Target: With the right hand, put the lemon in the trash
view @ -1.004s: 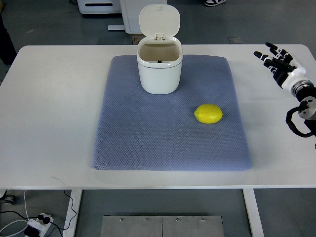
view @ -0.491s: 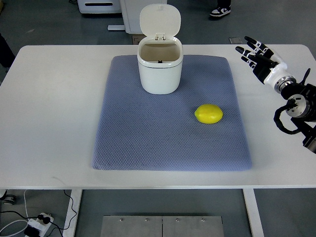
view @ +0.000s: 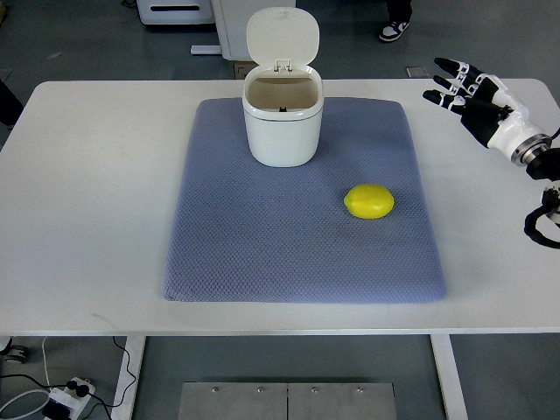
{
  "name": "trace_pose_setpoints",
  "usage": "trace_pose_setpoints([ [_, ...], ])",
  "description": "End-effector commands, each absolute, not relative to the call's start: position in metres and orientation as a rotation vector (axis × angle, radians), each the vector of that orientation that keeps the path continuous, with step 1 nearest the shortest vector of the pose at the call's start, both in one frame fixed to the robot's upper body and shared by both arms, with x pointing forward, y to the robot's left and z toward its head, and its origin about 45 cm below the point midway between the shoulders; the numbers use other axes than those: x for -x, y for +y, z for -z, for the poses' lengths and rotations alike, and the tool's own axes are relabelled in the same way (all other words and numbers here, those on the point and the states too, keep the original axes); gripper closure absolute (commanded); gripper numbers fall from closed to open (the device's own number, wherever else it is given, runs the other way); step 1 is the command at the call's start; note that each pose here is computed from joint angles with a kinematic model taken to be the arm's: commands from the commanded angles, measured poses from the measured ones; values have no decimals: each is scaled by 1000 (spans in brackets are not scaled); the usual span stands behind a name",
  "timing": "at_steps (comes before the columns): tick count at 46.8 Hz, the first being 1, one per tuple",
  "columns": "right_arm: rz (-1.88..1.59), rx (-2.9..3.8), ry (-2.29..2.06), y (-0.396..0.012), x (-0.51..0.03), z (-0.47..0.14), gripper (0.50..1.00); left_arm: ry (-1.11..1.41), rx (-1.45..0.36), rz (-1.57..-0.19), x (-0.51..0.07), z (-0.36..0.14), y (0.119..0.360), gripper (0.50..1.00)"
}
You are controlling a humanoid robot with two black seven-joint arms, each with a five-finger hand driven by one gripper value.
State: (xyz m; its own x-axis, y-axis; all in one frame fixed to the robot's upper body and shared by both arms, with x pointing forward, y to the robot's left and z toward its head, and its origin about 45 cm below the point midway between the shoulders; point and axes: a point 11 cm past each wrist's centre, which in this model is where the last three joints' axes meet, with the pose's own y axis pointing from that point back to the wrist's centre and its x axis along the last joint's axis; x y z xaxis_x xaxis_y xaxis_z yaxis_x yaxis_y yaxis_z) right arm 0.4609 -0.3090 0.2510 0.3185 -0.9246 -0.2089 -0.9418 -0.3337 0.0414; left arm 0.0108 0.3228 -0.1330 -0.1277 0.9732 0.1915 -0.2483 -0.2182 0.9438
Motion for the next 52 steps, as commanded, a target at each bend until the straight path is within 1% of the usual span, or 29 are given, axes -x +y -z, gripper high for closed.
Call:
trace_pose_setpoints([
  [1, -264, 2515, 1751, -315, -453, -253, 500, 975, -1105, -1550, -11, 133, 323, 500],
  [13, -153, 2556, 1682, -325, -430, -271, 500, 976, -1106, -1550, -11, 133, 323, 500],
  [22, -110, 2643, 1697, -330, -416, -255, 502, 975, -1105, -1550, -11, 133, 323, 500],
  [43, 27, 2862, 1651, -299, -380, -224, 509, 976, -1106, -1550, -11, 133, 323, 500],
  [46, 49, 2887, 1635, -292, -376, -222, 519, 975, -1105, -1550, -11, 133, 323, 500],
  [49, 78, 2906, 1626, -286, -375, -220, 548, 976, -1106, -1550, -11, 133, 323, 500],
  [52, 102, 2918, 1635, -284, -374, -217, 555, 975, -1105, -1550, -11, 133, 323, 500],
])
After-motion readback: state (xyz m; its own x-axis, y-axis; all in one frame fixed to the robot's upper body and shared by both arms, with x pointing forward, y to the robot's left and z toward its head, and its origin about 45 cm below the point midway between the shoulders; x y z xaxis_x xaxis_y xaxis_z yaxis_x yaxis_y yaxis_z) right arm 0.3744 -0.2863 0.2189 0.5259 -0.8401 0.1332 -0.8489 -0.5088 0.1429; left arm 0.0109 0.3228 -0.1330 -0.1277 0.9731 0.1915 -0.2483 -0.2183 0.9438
